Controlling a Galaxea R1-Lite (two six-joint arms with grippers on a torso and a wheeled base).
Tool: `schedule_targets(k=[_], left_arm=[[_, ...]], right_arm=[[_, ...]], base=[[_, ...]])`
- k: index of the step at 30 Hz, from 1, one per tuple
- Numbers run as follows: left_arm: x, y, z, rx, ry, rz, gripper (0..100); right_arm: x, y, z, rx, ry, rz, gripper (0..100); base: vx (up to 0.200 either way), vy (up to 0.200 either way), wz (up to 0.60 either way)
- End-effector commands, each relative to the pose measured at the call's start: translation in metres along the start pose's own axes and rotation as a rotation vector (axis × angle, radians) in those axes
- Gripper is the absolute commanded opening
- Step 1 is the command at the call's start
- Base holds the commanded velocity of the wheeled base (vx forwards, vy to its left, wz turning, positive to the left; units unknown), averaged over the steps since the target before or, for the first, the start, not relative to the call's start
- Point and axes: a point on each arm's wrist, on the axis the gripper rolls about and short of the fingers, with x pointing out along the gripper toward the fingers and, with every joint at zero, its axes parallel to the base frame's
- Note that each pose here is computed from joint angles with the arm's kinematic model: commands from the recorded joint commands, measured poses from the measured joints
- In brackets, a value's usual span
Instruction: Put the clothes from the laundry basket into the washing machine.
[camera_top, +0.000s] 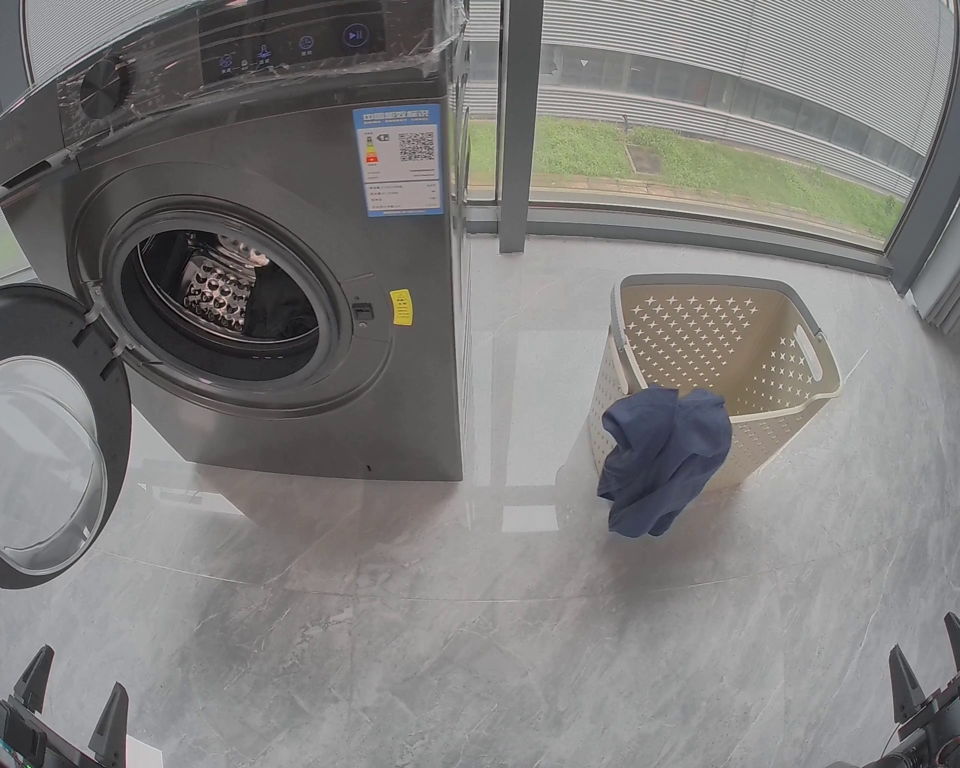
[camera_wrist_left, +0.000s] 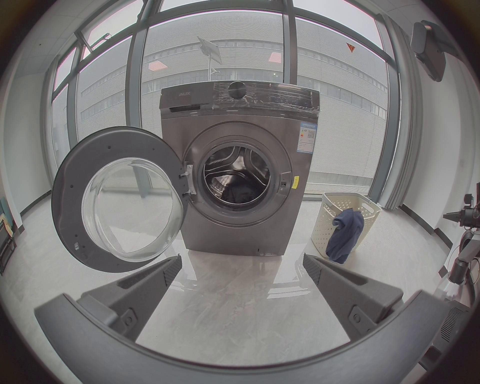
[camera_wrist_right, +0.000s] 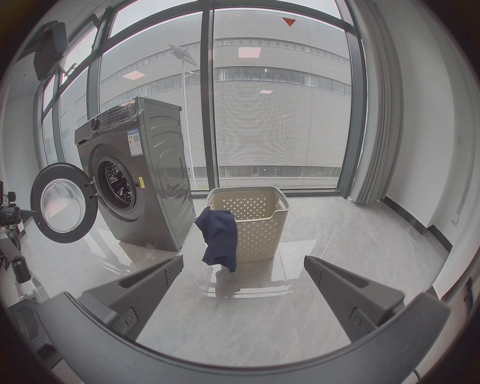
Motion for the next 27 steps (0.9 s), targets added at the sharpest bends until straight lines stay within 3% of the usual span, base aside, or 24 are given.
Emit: schedule_targets(k=[1,10,14,19,27], left_arm=[[0.0004,0.0002,-0.0047,-0.005,0.006,0.003,100],[0.0004,0.0003,-0.0047,-0.009,0.005,0.010,100],[0.0004,0.0003,-0.0047,-0.009,0.005,0.009,100],[0.0004,0.0003,-0.0047,-0.011,0.005,0.009,100],[0.0004,0.0003,-0.0047,-0.011,0.005,0.009,100]], right_arm=[[0.0002,0.0000,-0.0052,0.000,0.004,0.001,100],[0.0002,0.0000,-0.0052,-0.001,0.004,0.004,100],[0.0002,0.0000,-0.0052,-0.001,0.004,0.004,100],[0.0001,0.0000,-0.0048,-0.001,0.002,0.004,100],[0.0002,0.0000,-0.0052,-0.001,0.004,0.004,100]], base=[[0.000,0.000,0.00],[0.200,0.000,0.00],[0.000,0.000,-0.45],[0.000,0.000,0.00],[0.200,0.000,0.00]])
